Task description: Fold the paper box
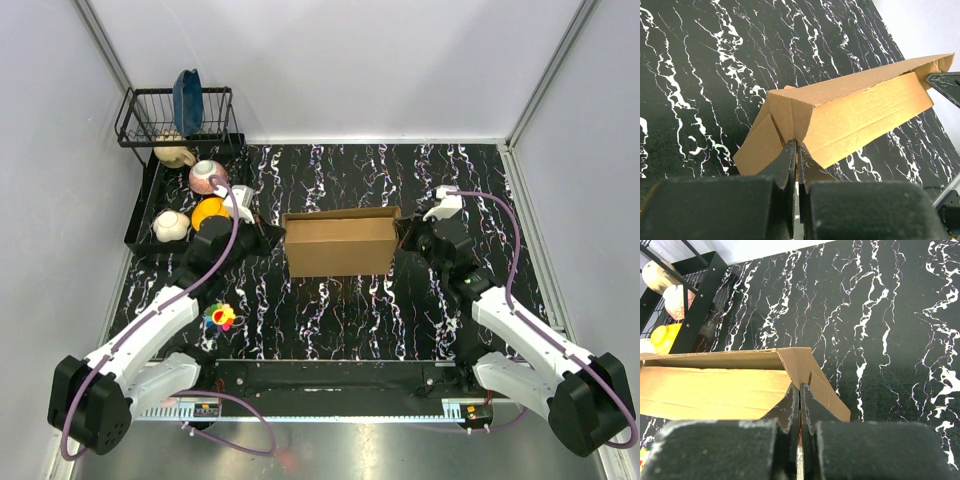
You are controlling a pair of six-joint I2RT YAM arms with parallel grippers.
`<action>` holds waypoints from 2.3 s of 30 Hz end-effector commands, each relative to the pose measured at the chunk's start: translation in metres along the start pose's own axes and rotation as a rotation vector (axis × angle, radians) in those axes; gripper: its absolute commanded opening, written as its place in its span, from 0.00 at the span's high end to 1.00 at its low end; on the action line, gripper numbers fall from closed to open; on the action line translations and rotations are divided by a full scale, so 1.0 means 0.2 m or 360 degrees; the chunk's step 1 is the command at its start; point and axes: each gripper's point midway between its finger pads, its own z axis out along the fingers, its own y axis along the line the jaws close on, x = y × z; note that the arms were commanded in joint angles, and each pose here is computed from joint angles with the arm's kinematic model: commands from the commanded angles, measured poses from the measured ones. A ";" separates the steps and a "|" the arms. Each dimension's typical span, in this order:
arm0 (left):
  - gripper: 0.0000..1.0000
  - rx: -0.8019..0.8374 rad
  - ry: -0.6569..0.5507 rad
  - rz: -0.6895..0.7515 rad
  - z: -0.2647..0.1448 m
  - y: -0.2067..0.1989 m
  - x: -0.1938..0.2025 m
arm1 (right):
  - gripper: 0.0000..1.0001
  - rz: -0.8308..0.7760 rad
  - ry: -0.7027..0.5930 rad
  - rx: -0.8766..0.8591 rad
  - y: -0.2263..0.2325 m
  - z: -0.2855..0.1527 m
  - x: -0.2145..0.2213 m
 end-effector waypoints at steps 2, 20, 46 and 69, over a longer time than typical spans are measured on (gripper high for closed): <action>1.00 -0.0087 0.0193 -0.0026 0.00 0.06 0.22 | 1.00 -0.0084 0.0486 0.0173 -0.18 -0.10 0.44; 1.00 -0.0308 0.0212 0.0075 -0.03 0.13 0.31 | 0.54 0.0002 0.0369 0.0140 -0.11 -0.15 0.29; 1.00 -0.0372 0.0258 0.0104 0.00 0.11 0.32 | 0.42 -0.0009 0.0017 0.0058 0.05 -0.16 -0.17; 1.00 -0.0352 0.0248 0.0078 0.00 0.10 0.33 | 1.00 -0.0073 0.0057 0.0109 0.00 -0.12 -0.10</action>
